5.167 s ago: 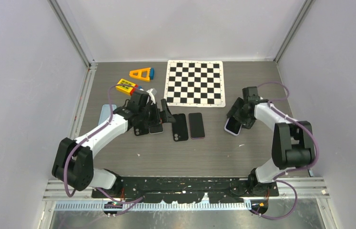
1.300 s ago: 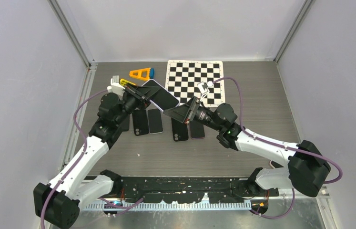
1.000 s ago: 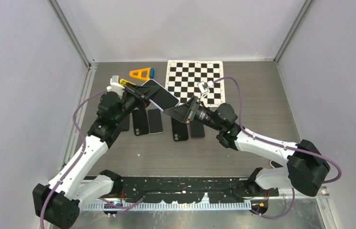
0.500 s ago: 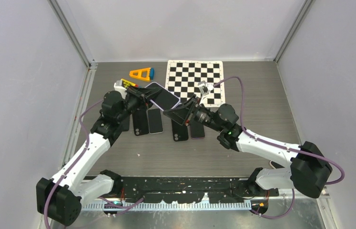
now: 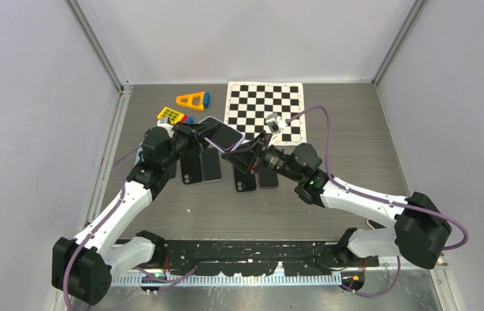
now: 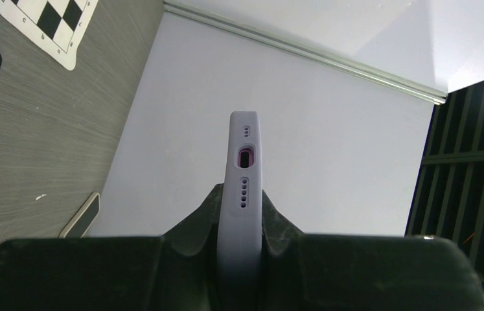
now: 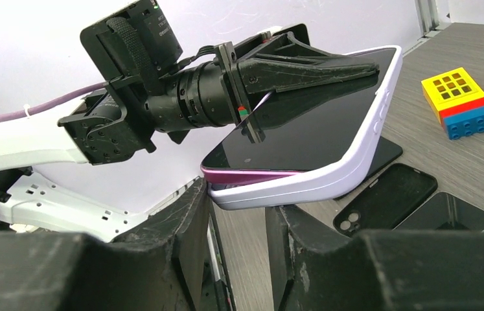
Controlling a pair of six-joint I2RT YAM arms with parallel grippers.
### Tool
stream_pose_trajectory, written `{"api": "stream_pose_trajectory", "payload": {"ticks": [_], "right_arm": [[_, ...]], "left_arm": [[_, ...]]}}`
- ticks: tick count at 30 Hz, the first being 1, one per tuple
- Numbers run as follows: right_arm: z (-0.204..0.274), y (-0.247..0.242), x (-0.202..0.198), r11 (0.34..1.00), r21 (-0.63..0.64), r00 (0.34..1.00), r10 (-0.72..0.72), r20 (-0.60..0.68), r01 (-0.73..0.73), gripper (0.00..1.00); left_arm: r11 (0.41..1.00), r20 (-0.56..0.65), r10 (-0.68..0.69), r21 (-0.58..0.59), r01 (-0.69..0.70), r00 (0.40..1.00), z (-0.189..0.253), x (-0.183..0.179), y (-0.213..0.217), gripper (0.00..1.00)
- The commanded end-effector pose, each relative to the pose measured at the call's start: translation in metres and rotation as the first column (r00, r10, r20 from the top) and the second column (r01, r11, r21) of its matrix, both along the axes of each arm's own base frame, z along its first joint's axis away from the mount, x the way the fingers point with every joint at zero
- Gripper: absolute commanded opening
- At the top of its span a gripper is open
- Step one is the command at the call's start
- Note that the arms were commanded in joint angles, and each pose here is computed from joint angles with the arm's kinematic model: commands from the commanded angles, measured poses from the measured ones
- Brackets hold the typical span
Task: Take the phone out of the phone case
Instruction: Remove the phone case from the phone.
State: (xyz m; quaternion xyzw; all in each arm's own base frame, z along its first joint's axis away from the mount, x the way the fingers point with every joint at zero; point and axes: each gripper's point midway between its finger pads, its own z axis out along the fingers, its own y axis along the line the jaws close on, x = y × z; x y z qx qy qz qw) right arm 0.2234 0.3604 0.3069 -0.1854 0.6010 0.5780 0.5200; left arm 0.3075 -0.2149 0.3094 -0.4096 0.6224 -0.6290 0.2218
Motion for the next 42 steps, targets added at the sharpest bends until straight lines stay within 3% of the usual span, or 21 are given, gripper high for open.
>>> {"api": "stream_pose_trajectory", "payload": {"ticks": [1, 2, 3, 4, 5, 7, 9, 14, 20, 23, 30, 34, 42], "right_arm": [[-0.064, -0.013, 0.021, 0.975, -0.191, 0.988, -0.13, -0.08, 0.113, 0.02], [-0.063, -0.014, 0.018, 0.976, -0.19, 0.987, -0.124, -0.097, 0.104, 0.07], [-0.051, -0.016, 0.015, 0.98, -0.17, 0.989, -0.118, -0.091, 0.101, 0.29], [-0.05, -0.017, 0.01, 0.98, -0.18, 0.989, -0.102, -0.108, 0.081, 0.43], [-0.04, -0.02, 0.005, 0.983, -0.168, 0.991, -0.09, -0.1, 0.073, 0.73], [-0.035, -0.026, -0.004, 0.983, -0.178, 0.992, -0.071, -0.107, 0.051, 0.85], [-0.032, -0.032, -0.018, 0.98, -0.197, 0.993, -0.017, -0.114, -0.006, 0.9], [-0.027, -0.05, -0.045, 0.963, -0.249, 0.987, 0.068, -0.143, -0.103, 0.91], [-0.014, -0.056, -0.058, 0.957, -0.233, 0.975, 0.134, -0.179, -0.175, 0.9], [-0.008, -0.047, -0.055, 0.953, -0.22, 0.963, 0.162, -0.213, -0.209, 0.88], [-0.011, -0.015, -0.046, 0.936, -0.15, 0.927, 0.272, -0.26, -0.317, 0.73], [-0.009, -0.004, -0.052, 0.92, -0.116, 0.903, 0.332, -0.272, -0.373, 0.63], [-0.011, 0.006, -0.066, 0.889, -0.124, 0.883, 0.405, -0.236, -0.44, 0.65]], "left_arm": [[0.972, 0.203, -0.123, -0.172, 0.159, 0.971, 0.079, -0.033, -0.012, 0.0], [0.973, 0.202, -0.117, -0.171, 0.152, 0.972, 0.077, -0.032, -0.011, 0.0], [0.976, 0.206, -0.107, -0.164, 0.143, 0.973, 0.075, -0.03, -0.01, 0.0], [0.981, 0.219, -0.094, -0.147, 0.128, 0.971, 0.073, -0.027, -0.007, 0.0], [0.985, 0.225, -0.088, -0.126, 0.119, 0.97, 0.07, -0.025, -0.004, 0.0], [0.992, 0.24, -0.072, -0.082, 0.094, 0.968, 0.063, -0.02, 0.003, 0.0], [0.997, 0.261, -0.071, -0.021, 0.079, 0.963, 0.056, -0.017, 0.009, 0.0], [0.965, 0.369, -0.23, 0.208, 0.161, 0.9, 0.042, -0.024, 0.009, 0.0], [0.796, 0.416, -0.557, 0.515, 0.318, 0.719, 0.019, -0.056, -0.004, 0.0], [0.728, 0.392, -0.627, 0.604, 0.326, 0.673, 0.008, -0.066, -0.001, 0.0], [0.703, 0.477, -0.694, 0.611, 0.364, 0.54, 0.023, -0.087, -0.006, 0.0], [0.711, 0.523, -0.69, 0.621, 0.33, 0.501, 0.035, -0.095, -0.005, 0.0], [0.715, 0.549, -0.688, 0.624, 0.315, 0.475, 0.042, -0.099, -0.005, 0.0]]}}
